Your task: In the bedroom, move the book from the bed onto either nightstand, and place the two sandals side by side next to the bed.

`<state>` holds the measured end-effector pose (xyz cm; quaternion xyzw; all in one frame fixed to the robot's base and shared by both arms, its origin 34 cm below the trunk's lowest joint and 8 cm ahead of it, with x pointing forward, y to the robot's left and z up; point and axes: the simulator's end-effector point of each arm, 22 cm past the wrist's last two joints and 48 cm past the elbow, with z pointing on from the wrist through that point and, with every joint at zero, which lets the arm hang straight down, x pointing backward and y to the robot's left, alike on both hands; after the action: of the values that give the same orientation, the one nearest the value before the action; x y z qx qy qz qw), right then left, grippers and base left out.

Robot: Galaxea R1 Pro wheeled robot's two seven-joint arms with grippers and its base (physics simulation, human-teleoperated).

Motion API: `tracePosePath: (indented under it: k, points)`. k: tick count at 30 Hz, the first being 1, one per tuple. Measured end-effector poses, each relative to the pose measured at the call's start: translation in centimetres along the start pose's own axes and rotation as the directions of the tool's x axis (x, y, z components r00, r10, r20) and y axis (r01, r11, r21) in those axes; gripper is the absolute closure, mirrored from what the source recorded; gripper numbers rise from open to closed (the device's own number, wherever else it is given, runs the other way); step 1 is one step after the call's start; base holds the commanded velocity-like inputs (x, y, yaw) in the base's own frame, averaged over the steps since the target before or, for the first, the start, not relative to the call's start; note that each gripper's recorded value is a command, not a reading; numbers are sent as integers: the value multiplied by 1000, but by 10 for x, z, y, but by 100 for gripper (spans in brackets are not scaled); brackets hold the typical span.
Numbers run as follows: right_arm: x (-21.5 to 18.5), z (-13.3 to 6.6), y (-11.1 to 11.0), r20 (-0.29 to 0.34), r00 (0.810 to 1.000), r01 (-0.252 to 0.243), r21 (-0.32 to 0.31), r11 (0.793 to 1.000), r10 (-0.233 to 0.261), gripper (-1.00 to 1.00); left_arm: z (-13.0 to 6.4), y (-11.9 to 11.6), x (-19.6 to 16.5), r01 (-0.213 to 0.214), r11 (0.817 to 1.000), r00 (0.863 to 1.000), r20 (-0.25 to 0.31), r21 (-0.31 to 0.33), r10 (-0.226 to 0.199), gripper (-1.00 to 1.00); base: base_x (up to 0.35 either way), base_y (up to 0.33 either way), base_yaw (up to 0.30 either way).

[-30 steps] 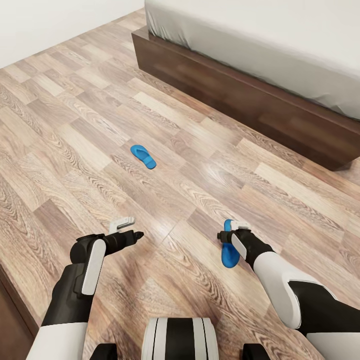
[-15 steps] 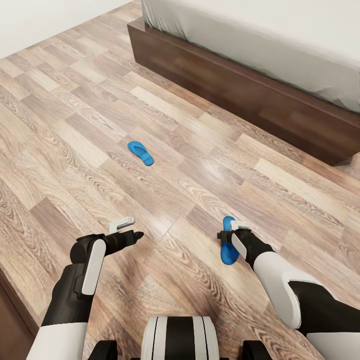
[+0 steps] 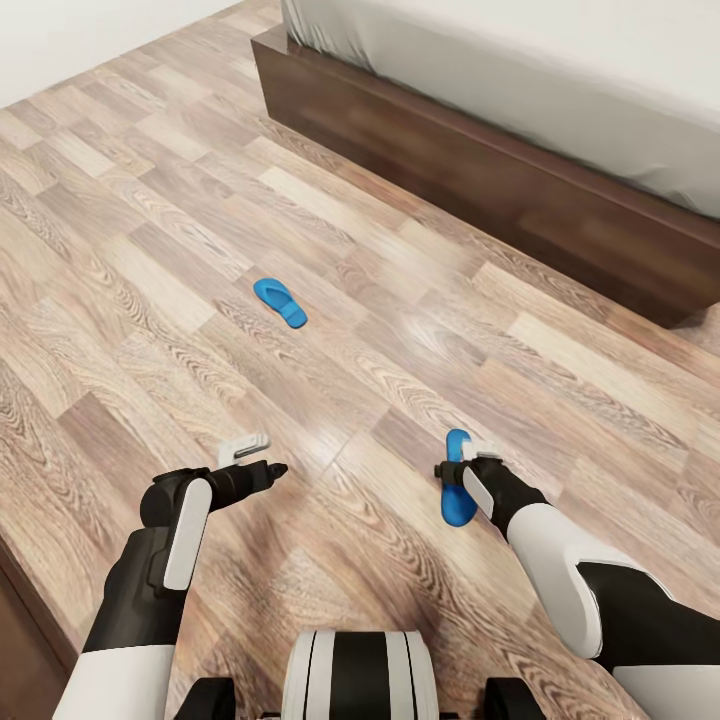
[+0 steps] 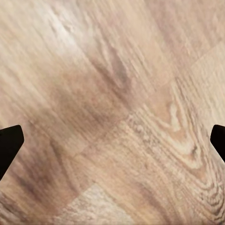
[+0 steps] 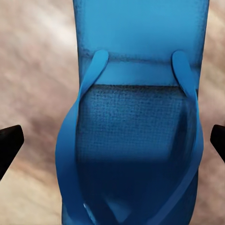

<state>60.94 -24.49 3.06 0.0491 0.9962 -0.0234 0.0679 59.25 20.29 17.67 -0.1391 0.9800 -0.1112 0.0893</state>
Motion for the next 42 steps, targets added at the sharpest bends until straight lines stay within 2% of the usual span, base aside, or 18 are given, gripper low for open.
tracePosePath:
  k: [13,14,37,42]
  points:
    - [4,4,-1,-10,1000,-5,1,1000,5,-100,3,2,3,1,1000,1000,-7,-2,-1,-100,0,0,0]
    - [4,4,-1,-10,1000,-5,1,1000,5,100,3,1,3,1,1000,1000,-7,-2,-1,-100,0,0,0]
    - [3,4,-5,-14,1000,-5,7,1000,5,100,4,3,5,3,1000,1000,-11,-4,-3,-100,0,0,0]
    - [11,3,-8,-61,998,-3,12,1000,4,100,4,4,6,2,1000,1000,-12,-5,-2,-100,0,0,0]
